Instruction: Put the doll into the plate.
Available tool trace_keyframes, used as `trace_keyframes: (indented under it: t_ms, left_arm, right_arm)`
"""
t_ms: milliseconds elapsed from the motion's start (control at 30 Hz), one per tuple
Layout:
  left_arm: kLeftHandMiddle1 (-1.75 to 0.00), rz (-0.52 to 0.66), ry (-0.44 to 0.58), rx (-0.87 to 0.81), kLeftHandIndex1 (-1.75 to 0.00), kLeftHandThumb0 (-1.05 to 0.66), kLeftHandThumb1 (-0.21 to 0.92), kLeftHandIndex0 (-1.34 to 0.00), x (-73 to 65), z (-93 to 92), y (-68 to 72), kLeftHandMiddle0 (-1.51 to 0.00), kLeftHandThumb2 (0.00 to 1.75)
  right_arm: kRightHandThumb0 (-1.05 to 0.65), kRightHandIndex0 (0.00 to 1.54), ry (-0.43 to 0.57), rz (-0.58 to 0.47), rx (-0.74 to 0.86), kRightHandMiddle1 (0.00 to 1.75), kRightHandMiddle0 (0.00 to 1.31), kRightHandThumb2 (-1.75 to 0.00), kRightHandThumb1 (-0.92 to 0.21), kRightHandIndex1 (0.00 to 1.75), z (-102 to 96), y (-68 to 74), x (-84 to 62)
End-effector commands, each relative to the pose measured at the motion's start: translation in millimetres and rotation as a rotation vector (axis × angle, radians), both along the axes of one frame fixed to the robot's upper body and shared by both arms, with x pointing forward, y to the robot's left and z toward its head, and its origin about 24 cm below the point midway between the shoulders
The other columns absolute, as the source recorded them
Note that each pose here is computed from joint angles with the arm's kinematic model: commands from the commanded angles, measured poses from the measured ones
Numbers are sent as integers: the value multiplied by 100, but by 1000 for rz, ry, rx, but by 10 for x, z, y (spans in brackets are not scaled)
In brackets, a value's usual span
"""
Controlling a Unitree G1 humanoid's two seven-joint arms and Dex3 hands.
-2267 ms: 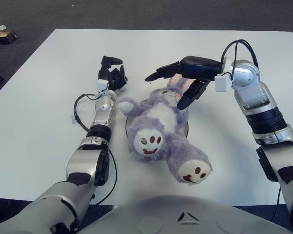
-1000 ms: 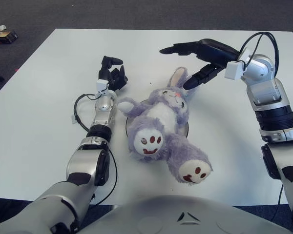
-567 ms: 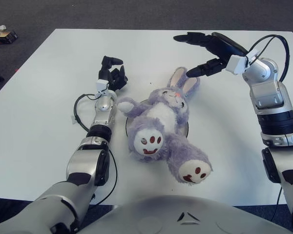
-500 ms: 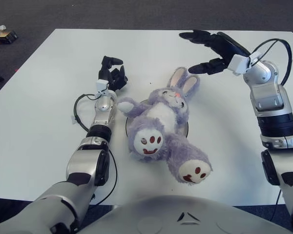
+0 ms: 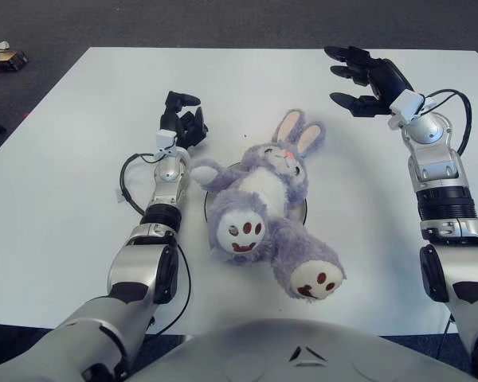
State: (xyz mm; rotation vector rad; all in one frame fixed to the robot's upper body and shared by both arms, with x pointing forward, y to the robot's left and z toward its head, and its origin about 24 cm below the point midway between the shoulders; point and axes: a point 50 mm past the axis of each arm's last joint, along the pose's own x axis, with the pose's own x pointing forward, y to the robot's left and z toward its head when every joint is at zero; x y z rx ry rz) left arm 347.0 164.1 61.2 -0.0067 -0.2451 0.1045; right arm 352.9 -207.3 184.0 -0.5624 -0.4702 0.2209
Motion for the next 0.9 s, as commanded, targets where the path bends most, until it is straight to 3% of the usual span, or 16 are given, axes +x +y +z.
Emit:
trace_keyframes:
  t_ms: [0, 167, 333, 800, 867]
  left_arm:
    - [-175, 7, 112, 0, -175, -38, 72, -33, -177, -336, 57, -83, 78]
    - [-175, 7, 112, -1, -175, -38, 72, -32, -177, -336, 68, -83, 78]
    - [-175, 5, 112, -4, -175, -37, 72, -32, -178, -336, 95, -83, 78]
    - [-175, 2, 109, -10, -175, -37, 73, -32, -175, -330, 137, -83, 77]
    - [-175, 1, 109, -12, -175, -37, 73, -32, -176, -331, 141, -83, 77]
  right_arm:
    - [-57, 59, -9, -46, 105, 5, 43, -62, -92, 3, -10, -121, 40]
    - [-57, 61, 17, -76, 200, 5, 44, -65, -92, 3, -42, -158, 67]
    - [-58, 63, 47, -78, 370, 6, 44, -69, -92, 3, -235, -215, 37]
    - [-53, 77, 55, -120, 502, 13, 57, -76, -92, 8, -617, -259, -62]
    - [-50, 81, 59, -132, 522, 35, 56, -74, -92, 12, -669, -274, -92]
